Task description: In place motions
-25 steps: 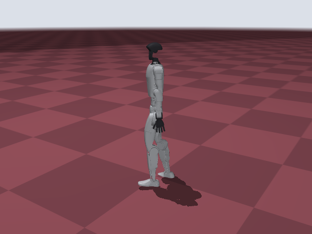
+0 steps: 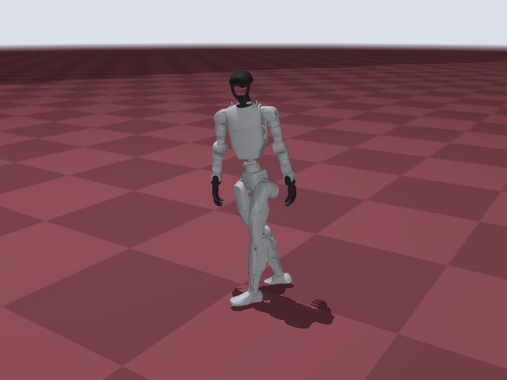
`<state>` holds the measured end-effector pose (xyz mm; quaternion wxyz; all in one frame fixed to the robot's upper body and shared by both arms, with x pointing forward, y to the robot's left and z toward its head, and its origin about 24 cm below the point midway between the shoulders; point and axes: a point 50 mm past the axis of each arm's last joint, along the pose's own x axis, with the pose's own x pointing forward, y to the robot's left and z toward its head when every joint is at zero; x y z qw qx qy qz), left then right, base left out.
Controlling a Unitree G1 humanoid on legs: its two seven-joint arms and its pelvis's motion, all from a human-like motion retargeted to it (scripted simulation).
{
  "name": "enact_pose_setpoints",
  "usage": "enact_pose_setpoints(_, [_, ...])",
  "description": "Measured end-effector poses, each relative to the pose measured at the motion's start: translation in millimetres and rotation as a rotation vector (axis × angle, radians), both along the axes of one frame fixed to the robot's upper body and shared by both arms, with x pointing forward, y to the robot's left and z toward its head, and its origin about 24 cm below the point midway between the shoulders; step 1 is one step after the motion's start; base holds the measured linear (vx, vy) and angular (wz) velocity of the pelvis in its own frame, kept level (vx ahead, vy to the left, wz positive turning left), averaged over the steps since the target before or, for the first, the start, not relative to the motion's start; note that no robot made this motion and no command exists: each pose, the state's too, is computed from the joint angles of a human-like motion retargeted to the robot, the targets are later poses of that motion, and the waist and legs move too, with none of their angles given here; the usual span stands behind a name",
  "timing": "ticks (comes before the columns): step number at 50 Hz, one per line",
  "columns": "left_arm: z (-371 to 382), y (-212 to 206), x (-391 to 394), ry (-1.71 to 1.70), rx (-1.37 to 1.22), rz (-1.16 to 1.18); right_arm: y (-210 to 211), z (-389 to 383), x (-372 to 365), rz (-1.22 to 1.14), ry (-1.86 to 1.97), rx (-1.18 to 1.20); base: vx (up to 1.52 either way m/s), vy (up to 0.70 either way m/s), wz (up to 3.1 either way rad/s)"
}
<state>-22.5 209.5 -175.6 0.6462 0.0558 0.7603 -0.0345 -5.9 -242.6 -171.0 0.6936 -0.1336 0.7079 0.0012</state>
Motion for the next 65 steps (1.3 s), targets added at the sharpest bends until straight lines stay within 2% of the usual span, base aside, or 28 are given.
enact_pose_setpoints(18, [0.3, -25.9, -35.0, 0.076, -0.061, 0.086, 19.8, -3.1, 39.6, 0.096, -0.122, 0.049, -0.06, -0.05, 0.36])
enact_pose_setpoints(31, [-1.7, -6.4, 4.0, -0.035, -0.019, 0.045, 17.9, -3.2, 32.6, 0.132, -0.082, 0.059, 0.08, -0.03, -0.43])
enact_pose_setpoints(48, [7.5, 34.4, -3.6, 0.002, 0.089, 0.041, 16.8, -3.3, 29.5, 0.177, -0.038, 0.069, 0.28, -0.09, -1.45])
enact_pose_setpoints(65, [4.0, 27.8, 42.1, -0.175, 0.047, 0.089, 10.1, -1.0, 3.0, 0.143, 0.122, 0.047, -0.01, -0.21, -1.45])
